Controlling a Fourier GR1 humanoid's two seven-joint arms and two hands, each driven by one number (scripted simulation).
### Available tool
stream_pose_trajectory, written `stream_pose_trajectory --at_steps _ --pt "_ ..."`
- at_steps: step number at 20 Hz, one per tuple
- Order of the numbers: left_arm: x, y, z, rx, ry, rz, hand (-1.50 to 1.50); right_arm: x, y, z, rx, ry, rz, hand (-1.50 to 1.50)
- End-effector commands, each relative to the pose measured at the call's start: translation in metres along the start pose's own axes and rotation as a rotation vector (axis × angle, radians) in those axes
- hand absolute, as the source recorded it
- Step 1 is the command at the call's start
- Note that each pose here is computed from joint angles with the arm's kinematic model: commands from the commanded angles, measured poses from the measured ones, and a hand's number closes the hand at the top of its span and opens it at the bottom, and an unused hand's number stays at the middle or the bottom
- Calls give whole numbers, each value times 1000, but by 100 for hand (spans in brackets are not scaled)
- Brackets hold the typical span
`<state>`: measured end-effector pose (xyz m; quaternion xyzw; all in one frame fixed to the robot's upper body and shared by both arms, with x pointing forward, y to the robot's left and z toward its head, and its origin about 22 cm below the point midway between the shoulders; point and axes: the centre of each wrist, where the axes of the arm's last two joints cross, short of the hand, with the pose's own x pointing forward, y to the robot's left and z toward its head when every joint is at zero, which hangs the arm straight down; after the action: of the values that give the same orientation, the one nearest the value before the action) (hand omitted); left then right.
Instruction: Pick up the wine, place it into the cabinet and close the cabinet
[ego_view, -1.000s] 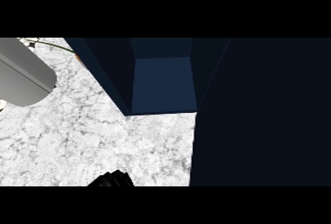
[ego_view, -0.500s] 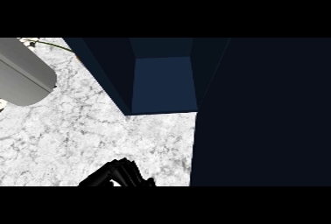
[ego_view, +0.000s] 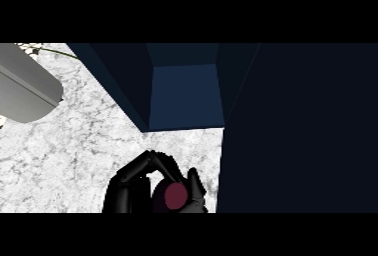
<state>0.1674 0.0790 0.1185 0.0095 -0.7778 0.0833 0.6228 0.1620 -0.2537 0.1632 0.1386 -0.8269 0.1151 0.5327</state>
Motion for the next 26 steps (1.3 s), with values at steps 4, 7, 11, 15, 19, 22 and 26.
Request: stream_pose_trajectory --at_steps 4,7,11,15,19,22,26 --pt "-21 -17 -21 32 -5 -64 150 7 -6 2 4 -14 1 -150" --pt "-26 -22 -40 47 -1 -119 150 9 -20 3 4 -21 8 -150" --pt "-35 -19 -41 61 4 -150 150 16 -10 7 -4 -27 15 -150" --pt "-63 -35 -32 66 6 -192 150 7 -11 1 10 -27 -13 -150" --pt "-66 -24 -42 95 27 -226 150 9 -13 3 3 -28 -17 -150" --pt "-67 -30 -50 118 13 -218 150 12 -11 -1 13 -41 2 -150" --pt "-60 -30 -61 104 7 -218 150 6 -13 4 12 -18 -14 -150"
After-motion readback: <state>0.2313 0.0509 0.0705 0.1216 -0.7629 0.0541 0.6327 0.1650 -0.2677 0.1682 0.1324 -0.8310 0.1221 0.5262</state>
